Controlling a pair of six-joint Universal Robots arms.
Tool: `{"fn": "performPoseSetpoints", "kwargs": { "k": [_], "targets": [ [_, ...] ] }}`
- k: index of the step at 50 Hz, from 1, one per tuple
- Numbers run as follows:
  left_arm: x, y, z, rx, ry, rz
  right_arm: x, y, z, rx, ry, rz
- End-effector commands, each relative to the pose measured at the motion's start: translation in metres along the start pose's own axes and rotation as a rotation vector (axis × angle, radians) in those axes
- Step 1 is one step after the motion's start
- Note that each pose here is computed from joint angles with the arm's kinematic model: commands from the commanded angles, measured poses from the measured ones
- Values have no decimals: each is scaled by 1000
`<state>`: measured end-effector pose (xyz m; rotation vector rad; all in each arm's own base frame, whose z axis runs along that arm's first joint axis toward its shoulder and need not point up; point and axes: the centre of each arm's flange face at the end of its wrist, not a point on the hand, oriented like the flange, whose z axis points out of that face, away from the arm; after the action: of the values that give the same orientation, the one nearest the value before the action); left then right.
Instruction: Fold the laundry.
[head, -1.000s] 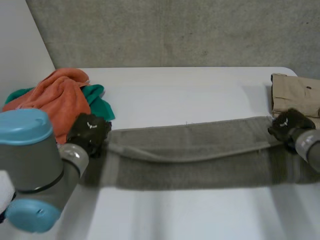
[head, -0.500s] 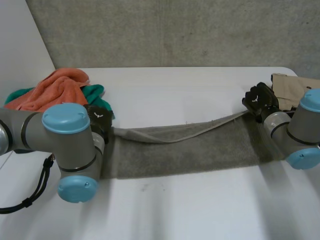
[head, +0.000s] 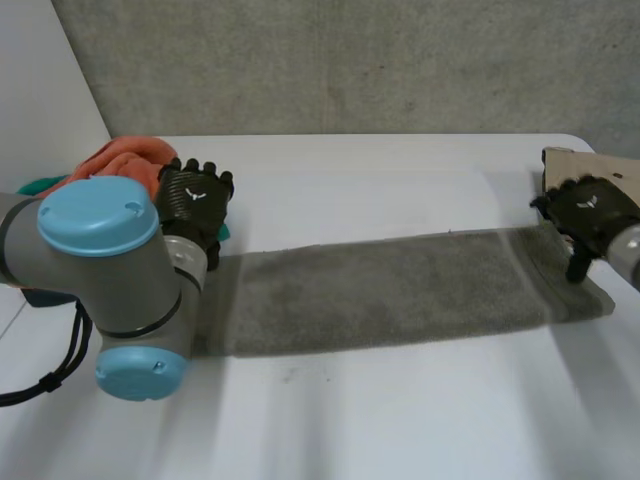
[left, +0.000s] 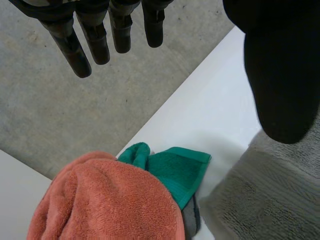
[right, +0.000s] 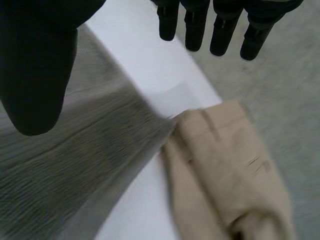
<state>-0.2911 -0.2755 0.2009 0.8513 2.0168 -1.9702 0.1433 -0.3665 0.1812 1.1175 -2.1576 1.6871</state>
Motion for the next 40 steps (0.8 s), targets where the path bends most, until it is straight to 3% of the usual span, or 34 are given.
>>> {"fn": "performPoseSetpoints", "kwargs": {
  "k": [1,8,19,26,30,33,40],
  "targets": [
    [3,9,-7,-25,20,7,11,26,-20,-25,-82,92],
    [8,18,-13,-49,40,14,8,43,-18,-41,-106,121],
    [8,20,-19,-56,46,15,6,75,5,-73,-80,49],
    [-4,4,-30,-13,23,0,59,102,4,-229,242,-6],
    [-13,-5,-38,14,6,-8,85,80,-11,-246,369,-113],
    [-18,-11,-43,33,1,-14,80,66,-14,-219,359,-157],
    [-25,-15,-52,52,1,-24,0,-35,-19,88,208,-205]
  ]
}}
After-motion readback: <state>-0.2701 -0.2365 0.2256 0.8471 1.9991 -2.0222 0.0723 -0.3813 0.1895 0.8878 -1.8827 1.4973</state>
